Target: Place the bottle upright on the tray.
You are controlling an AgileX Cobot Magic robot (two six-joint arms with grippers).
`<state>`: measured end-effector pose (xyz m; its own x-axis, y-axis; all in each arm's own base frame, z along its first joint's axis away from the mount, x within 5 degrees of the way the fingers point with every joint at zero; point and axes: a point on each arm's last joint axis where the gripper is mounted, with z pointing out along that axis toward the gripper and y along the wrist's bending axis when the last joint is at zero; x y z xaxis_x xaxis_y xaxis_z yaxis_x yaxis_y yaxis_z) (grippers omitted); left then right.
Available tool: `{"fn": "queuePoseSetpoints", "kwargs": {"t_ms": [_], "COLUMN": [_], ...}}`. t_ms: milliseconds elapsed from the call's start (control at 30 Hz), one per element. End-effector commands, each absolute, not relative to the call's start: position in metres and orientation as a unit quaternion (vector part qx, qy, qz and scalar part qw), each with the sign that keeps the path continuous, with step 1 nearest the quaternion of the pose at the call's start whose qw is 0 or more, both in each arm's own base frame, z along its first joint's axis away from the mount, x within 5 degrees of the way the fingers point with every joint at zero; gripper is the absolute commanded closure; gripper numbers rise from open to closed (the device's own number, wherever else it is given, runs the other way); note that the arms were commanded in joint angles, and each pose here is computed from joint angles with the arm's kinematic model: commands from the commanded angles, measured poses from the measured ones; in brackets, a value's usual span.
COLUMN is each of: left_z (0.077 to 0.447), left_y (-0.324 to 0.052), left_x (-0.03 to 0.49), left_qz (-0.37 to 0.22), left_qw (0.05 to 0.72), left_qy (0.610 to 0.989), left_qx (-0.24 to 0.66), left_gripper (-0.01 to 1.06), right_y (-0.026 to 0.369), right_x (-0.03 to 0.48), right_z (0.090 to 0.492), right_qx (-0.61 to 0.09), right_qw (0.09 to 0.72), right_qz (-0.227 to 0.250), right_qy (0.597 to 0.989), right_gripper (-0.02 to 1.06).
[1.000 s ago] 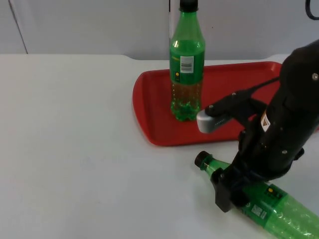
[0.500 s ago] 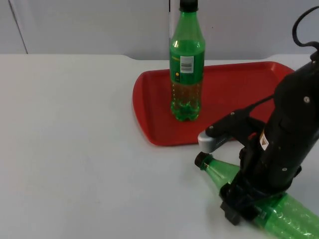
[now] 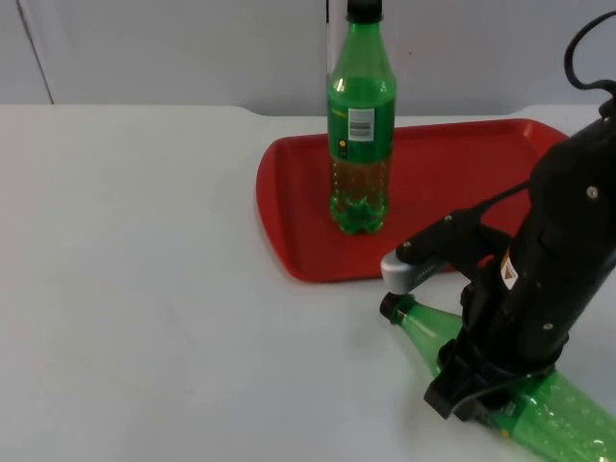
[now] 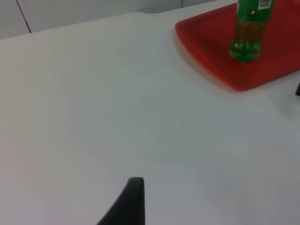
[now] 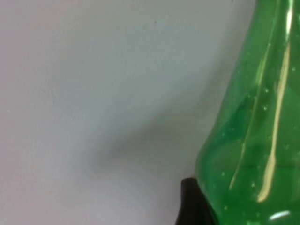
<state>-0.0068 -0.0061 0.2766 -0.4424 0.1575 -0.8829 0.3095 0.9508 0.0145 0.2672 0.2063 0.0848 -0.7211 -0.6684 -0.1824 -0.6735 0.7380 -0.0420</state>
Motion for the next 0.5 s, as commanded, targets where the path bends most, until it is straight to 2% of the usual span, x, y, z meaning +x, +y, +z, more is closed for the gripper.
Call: {"fn": "queuePoseSetpoints", "kwargs": {"t_ms": [0,467], "left_z": [0.2754,0.2754], "left_y": [-0.0067,-0.0067], "left_x": [-0.0071,-0.0071], "left_qz": [-0.082,-0.082], "left_qw": [0.508,0.508], "left_qy": [0.846,0.846], "left_qx": [0.137,0.137], "left_gripper": [0.00,0.00], "right_y": [0.2075,0.2089], "right_x": [0.2648,0.2664], "right_z": [0.0838,0.0842], "right_qx": [-0.368,-0.368], "right_qw": [0.090,0.101], "right_qz": [0.012,0.016], "right_qy": [0.925,0.924], "right_gripper": [1.04,1.04]}}
